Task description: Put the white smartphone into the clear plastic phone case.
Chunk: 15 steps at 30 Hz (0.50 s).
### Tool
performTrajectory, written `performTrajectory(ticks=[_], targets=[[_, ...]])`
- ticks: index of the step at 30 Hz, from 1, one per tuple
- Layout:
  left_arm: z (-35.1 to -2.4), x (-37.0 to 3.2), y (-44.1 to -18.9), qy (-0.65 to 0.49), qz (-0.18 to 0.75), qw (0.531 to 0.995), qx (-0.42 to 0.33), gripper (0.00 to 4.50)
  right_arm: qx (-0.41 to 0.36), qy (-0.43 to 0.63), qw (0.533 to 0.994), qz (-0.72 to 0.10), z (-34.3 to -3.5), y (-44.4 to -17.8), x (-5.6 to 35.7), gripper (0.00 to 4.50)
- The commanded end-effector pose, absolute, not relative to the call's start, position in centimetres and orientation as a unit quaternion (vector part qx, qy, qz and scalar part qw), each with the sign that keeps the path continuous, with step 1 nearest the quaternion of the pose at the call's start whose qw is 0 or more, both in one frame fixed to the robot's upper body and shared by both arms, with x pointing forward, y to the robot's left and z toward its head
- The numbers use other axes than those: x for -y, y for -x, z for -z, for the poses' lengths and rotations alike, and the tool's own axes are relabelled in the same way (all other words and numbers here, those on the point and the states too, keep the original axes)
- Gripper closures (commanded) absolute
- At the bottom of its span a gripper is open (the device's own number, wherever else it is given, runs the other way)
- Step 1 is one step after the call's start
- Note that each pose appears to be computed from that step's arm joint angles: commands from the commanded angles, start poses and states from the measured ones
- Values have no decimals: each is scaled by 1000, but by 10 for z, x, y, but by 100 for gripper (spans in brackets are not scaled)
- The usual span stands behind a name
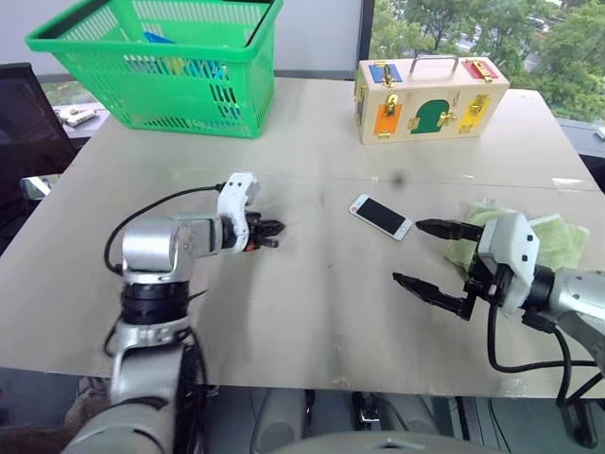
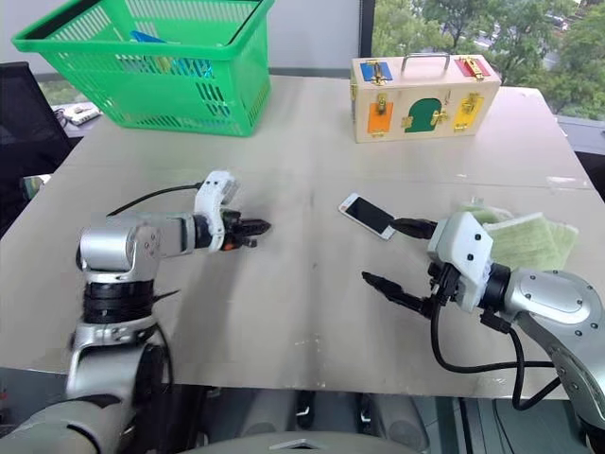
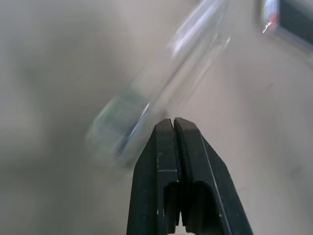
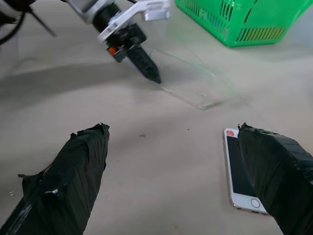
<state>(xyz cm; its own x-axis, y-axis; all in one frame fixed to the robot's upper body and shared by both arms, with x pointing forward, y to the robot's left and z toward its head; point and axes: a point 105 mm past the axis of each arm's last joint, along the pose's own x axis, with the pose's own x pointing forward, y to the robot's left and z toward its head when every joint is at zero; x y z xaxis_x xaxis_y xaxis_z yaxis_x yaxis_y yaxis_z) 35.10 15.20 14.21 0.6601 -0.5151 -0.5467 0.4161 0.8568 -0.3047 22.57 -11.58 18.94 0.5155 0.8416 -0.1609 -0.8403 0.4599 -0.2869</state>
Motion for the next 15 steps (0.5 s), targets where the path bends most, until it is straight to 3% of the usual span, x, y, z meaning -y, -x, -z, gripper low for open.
performTrajectory(ticks=[1,7,13,14,15], targets=[[-167,-137,-345,65,266,915,-296,445,20,177,853,-491,-195,-224,115,0],[-173,-122,-346,165,281,909,-261,445,18,183,855,-485,-195,-225,118,0],[-187,-147,-347,105,258,934,-225,445,16,180,855,-486,-193,-225,117,0],[-183,-154,-351,75,245,940,-226,393,15,179,855,-487,-193,-225,117,0],[-182,-161,-356,38,232,947,-220,369,15,179,854,-488,-193,-225,117,0]])
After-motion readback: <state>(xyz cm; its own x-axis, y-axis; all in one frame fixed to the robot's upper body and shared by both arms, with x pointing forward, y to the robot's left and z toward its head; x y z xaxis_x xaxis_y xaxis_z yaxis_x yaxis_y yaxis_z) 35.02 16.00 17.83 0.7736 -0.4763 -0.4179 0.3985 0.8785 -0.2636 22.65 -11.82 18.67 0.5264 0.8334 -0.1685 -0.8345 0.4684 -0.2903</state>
